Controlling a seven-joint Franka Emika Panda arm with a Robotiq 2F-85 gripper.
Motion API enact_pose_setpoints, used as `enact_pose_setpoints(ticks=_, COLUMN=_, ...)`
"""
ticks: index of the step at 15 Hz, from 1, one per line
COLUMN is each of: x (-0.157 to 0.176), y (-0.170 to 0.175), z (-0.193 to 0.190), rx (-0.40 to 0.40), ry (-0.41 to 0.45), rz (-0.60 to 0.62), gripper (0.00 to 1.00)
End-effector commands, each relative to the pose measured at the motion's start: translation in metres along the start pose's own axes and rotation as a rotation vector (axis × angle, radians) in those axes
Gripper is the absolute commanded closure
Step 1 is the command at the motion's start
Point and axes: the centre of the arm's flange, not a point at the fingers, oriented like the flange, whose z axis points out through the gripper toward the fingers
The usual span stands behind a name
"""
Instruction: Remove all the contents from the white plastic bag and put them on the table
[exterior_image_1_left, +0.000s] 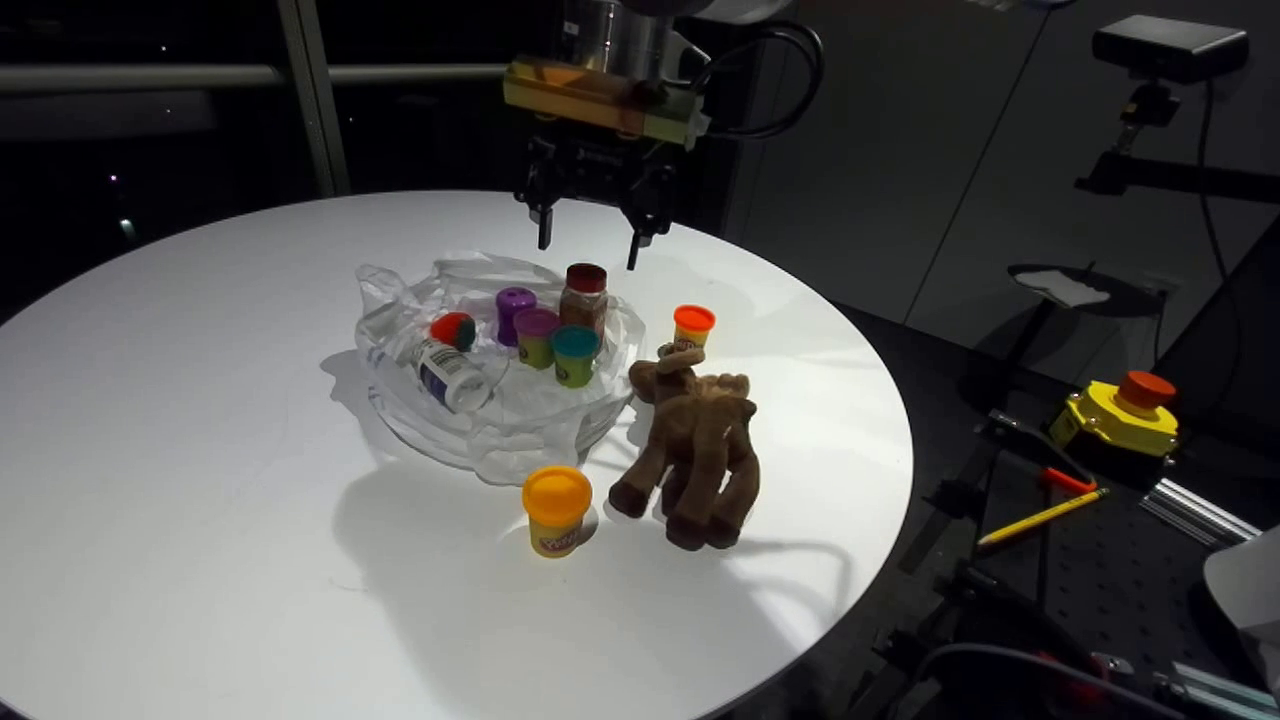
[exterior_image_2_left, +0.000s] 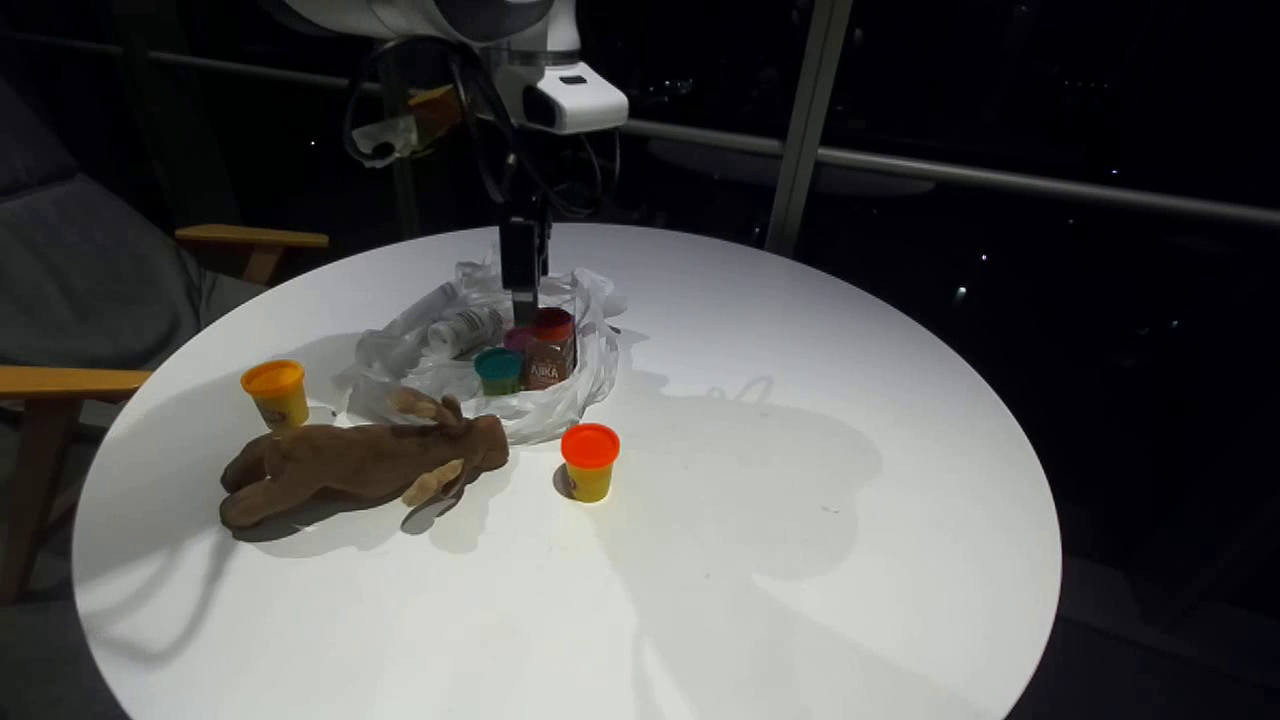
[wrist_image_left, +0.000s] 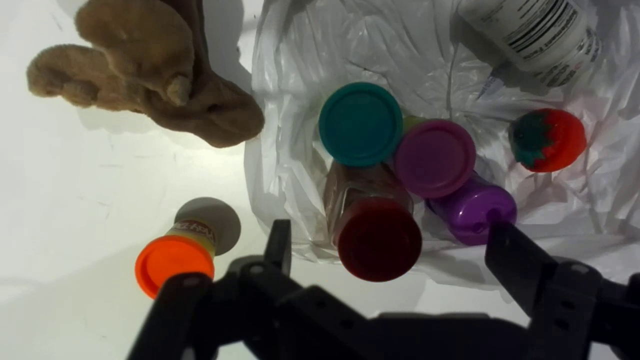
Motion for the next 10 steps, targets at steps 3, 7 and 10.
enact_pose_setpoints(ticks=3, x=0.024, y=-0.01, z=0.015, rx=-0.005, ry=-0.006, rz=0.019, gripper=0.0)
enact_pose_setpoints(ticks=7, x=0.03, y=-0.01, z=0.021, rx=0.0, ry=-0.023, rz=0.025, gripper=0.0)
enact_pose_setpoints(ticks=10, x=0.035, y=-0.008, z=0.02, rx=0.005, ry=-0.035, rz=0.035, gripper=0.34)
